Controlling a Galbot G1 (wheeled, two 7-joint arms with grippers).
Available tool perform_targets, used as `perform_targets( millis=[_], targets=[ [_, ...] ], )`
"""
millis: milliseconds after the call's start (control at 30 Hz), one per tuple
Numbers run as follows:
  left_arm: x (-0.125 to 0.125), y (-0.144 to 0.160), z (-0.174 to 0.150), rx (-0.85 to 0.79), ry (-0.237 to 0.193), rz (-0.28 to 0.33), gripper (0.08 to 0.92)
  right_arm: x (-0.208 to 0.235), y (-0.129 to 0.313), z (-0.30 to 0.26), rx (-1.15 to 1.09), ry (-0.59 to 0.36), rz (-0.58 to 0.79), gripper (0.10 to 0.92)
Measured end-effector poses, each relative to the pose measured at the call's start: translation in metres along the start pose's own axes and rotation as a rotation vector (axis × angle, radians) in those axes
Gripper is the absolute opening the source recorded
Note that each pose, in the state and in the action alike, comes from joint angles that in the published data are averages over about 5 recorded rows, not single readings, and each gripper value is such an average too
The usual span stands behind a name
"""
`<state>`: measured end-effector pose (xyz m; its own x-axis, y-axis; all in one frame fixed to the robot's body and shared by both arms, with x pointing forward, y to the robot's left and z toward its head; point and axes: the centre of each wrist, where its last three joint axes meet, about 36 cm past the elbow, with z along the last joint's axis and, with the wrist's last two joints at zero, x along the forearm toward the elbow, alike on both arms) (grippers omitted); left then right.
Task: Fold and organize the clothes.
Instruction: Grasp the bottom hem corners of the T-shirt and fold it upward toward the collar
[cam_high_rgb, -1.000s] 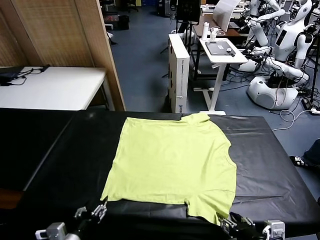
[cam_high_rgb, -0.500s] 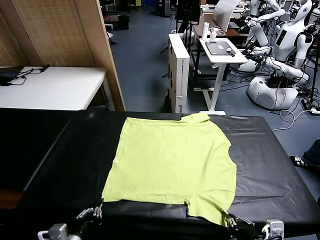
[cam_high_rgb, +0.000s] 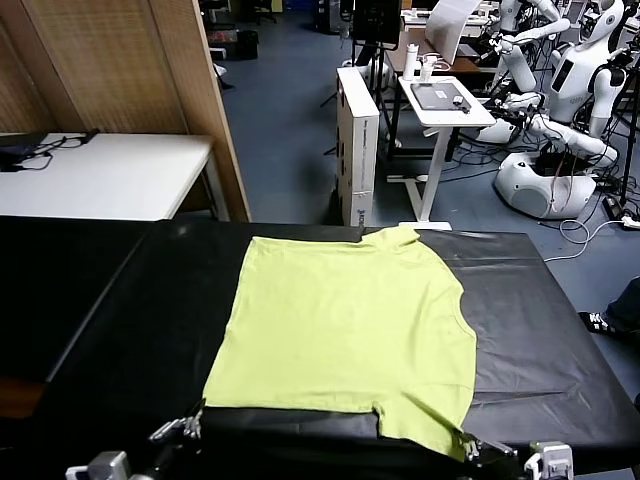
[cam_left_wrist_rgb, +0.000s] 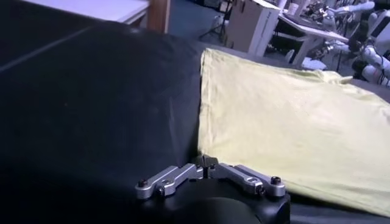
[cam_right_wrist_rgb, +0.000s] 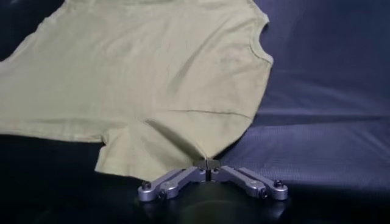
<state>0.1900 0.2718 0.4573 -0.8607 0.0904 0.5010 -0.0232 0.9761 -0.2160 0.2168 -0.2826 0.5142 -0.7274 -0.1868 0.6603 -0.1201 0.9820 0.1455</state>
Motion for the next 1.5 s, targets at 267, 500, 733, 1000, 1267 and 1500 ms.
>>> perform_targets(
  millis=[267, 500, 733, 1000, 1267, 1500],
  targets=[
    [-0.018, -0.006, -0.012, 0.064, -0.088, 0.023, 0.147, -0.021, -0.018, -0.022, 0.024, -0.14, -0.027, 0.14],
    [-0.04, -0.007, -0.019, 0.102, -0.171, 0.017, 0.147, -0.052, -0.036, -0.035, 0.036, -0.206, -0.029, 0.14],
    [-0.068, -0.008, -0.017, 0.11, -0.2, 0.025, 0.147, -0.093, -0.059, -0.055, 0.039, -0.258, -0.015, 0.14],
    [-0.098, -0.004, -0.025, 0.092, -0.229, 0.043, 0.147, -0.139, -0.069, -0.074, 0.051, -0.274, 0.002, 0.14],
    [-0.13, -0.003, -0.028, 0.058, -0.219, 0.061, 0.147, -0.172, -0.067, -0.084, 0.081, -0.26, 0.022, 0.14],
    [-0.158, 0.008, -0.035, 0.037, -0.214, 0.057, 0.147, -0.19, -0.071, -0.086, 0.098, -0.239, 0.055, 0.14]
  ],
)
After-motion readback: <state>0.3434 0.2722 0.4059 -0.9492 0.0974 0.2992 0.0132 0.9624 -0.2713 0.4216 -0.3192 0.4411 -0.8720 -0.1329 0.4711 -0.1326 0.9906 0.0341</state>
